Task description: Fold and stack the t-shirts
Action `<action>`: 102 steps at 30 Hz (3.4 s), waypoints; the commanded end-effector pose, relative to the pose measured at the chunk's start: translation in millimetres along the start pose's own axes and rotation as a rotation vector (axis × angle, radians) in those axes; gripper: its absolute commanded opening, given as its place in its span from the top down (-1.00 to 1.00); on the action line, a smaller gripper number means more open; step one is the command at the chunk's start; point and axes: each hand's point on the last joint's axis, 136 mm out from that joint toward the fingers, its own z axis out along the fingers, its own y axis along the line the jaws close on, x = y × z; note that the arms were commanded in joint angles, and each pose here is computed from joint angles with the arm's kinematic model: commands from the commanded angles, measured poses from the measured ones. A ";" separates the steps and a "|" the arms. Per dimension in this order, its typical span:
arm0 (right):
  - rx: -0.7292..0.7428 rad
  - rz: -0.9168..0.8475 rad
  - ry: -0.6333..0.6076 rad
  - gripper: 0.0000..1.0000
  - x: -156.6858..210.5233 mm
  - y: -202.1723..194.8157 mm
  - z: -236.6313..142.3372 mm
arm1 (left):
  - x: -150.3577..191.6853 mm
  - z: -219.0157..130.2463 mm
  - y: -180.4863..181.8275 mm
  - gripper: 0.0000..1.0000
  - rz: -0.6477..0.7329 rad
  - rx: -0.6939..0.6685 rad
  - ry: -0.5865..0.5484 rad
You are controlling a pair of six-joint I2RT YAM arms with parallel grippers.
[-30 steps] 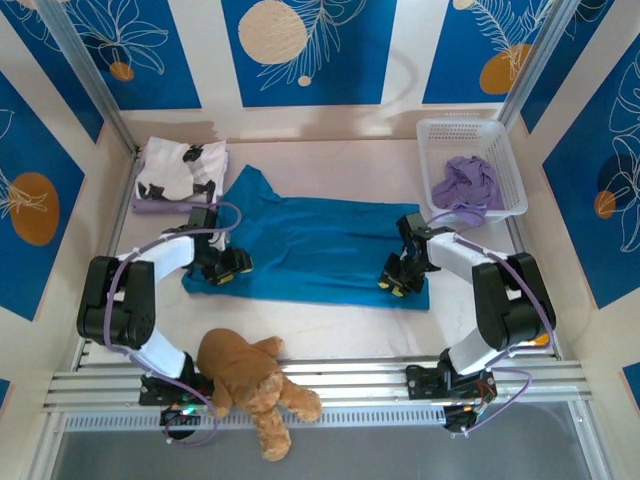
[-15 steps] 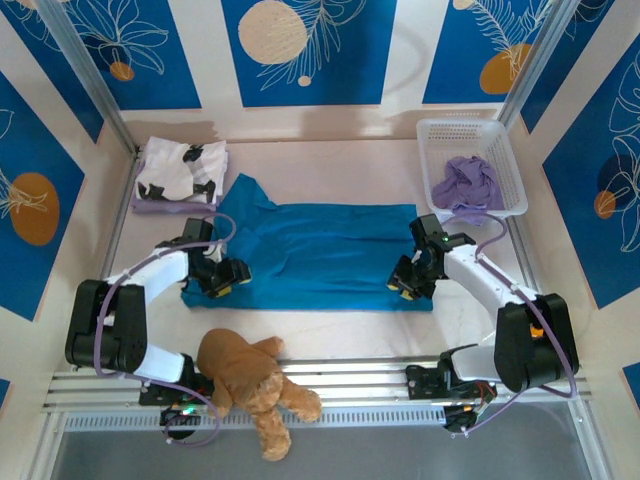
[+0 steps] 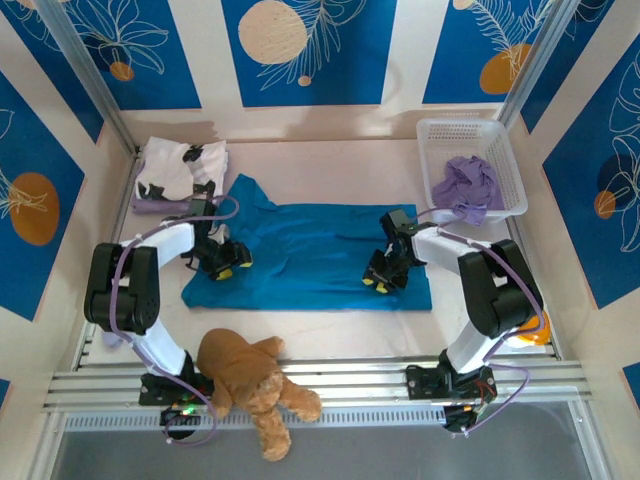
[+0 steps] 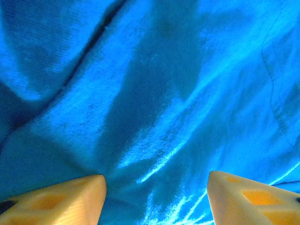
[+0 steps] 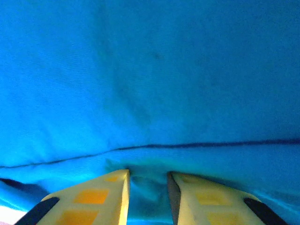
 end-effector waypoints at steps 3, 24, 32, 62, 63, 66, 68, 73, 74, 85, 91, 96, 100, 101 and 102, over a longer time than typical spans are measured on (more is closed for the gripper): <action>0.024 0.020 0.084 0.37 16.7 -1.4 28.9 | 32.6 21.6 28.7 -0.25 -0.041 -0.043 0.095; 0.035 -0.028 0.066 0.37 37.4 -3.5 1.8 | 57.7 4.6 32.9 -0.27 -0.057 -0.038 0.107; 0.002 -0.076 -0.005 0.33 24.4 22.7 -31.6 | 27.5 -31.6 4.4 -0.28 0.005 -0.015 0.028; 0.044 -0.118 -0.084 0.24 17.5 9.6 -65.8 | -36.4 -74.8 -19.9 -0.27 0.116 -0.090 -0.119; 0.043 -0.125 -0.098 0.24 12.1 10.5 -70.5 | -48.3 -76.7 -22.9 -0.25 0.132 -0.102 -0.131; 0.029 -0.131 -0.116 0.24 -4.3 12.5 -78.4 | -81.0 -72.5 -28.6 -0.20 0.157 -0.132 -0.160; 0.028 -0.127 -0.116 0.24 -14.6 12.8 -81.0 | -102.3 -70.0 -33.0 -0.18 0.166 -0.149 -0.176; 0.042 -0.125 -0.122 0.25 -40.8 13.8 -83.4 | -150.4 -58.9 -46.0 -0.14 0.201 -0.183 -0.221; 0.043 -0.125 -0.120 0.25 -45.6 14.3 -83.0 | -159.7 -56.2 -49.3 -0.12 0.216 -0.190 -0.232; 0.070 -0.149 -0.111 0.26 -83.3 29.0 -83.7 | -225.6 -24.3 -71.4 -0.09 0.346 -0.300 -0.268; 0.088 -0.137 -0.118 0.27 -98.3 26.1 -91.6 | -242.1 -6.7 -70.4 -0.06 0.364 -0.348 -0.264; 0.087 -0.135 -0.133 0.27 -107.8 21.8 -99.4 | -241.4 12.6 -59.1 -0.04 0.351 -0.373 -0.220; 0.092 -0.130 -0.141 0.27 -111.2 15.6 -104.9 | -237.0 26.5 -49.4 0.00 0.338 -0.392 -0.182; 0.093 -0.125 -0.143 0.27 -112.3 13.1 -106.6 | -235.2 30.0 -46.7 0.05 0.333 -0.395 -0.169; 0.097 -0.121 -0.146 0.26 -113.3 11.1 -107.7 | -233.2 33.5 -44.3 0.09 0.329 -0.397 -0.157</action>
